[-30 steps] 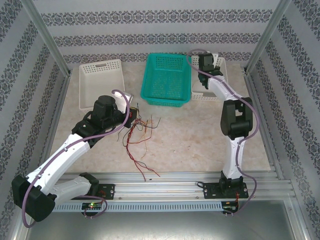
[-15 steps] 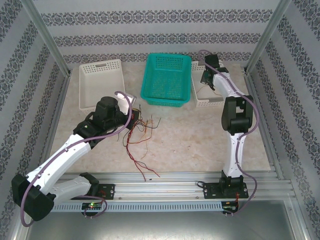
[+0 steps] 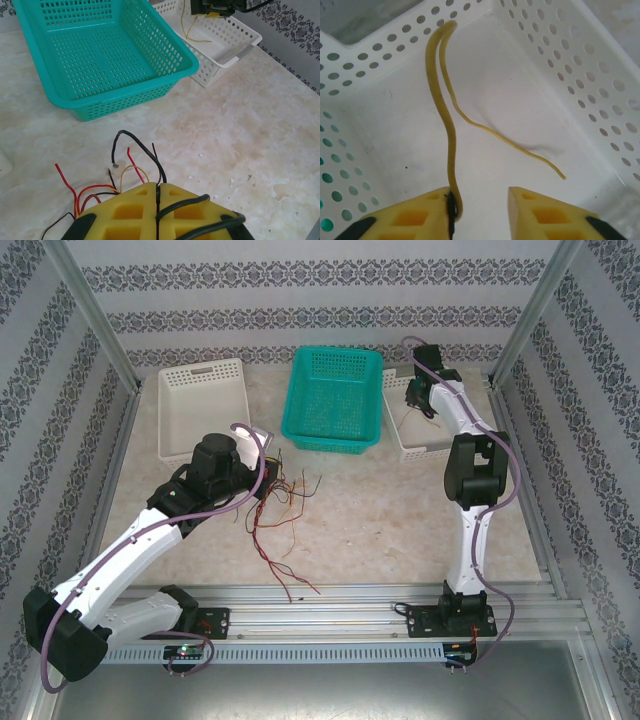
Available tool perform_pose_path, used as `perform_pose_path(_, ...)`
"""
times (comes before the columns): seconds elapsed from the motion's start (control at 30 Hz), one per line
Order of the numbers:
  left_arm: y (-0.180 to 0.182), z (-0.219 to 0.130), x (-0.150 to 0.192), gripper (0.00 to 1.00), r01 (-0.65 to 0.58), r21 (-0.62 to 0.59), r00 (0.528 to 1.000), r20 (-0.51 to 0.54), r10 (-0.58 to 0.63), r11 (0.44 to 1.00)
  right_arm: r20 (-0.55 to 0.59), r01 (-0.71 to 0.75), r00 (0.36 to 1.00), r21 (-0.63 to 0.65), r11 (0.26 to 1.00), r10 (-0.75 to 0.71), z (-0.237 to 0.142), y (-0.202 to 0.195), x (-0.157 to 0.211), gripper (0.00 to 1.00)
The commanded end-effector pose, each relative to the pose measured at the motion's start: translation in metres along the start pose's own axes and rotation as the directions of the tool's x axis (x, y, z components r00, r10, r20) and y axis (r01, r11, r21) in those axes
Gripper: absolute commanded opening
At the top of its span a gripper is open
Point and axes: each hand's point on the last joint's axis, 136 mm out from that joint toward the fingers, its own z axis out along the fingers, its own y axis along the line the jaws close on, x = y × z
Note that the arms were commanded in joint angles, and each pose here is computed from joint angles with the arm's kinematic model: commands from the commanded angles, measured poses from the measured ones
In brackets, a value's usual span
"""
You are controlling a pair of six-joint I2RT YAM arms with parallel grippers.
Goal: Untangle the cables
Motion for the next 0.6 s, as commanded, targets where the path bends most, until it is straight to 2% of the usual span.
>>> perform_pose_path(0.0, -0.003, -0.001, 0.0, 0.0, -0.032, 0.002, 0.999, 0.008, 0.032, 0.999, 0.005, -0.012, 1.0, 0.003, 1.0, 0.012, -0.017, -0.002, -0.007, 0.38)
perform_pose_path(0.23, -0.003, -0.002, 0.0, 0.0, -0.034, 0.004, 0.999, 0.011, 0.034, 0.999, 0.028, -0.018, 0.999, -0.01, 1.0, 0.018, -0.038, -0.005, -0.016, 0.53)
perform_pose_path(0.4, -0.004, -0.004, -0.001, 0.0, -0.036, 0.005, 0.999, 0.016, 0.035, 0.999, 0.028, -0.032, 0.999, -0.032, 0.999, 0.032, -0.055, -0.007, -0.017, 0.6)
perform_pose_path(0.57, -0.004, -0.004, -0.001, 0.0, -0.035, 0.004, 0.999, 0.017, 0.035, 0.999, 0.087, -0.036, 0.995, -0.164, 0.986, 0.051, -0.105, 0.012, -0.024, 0.63)
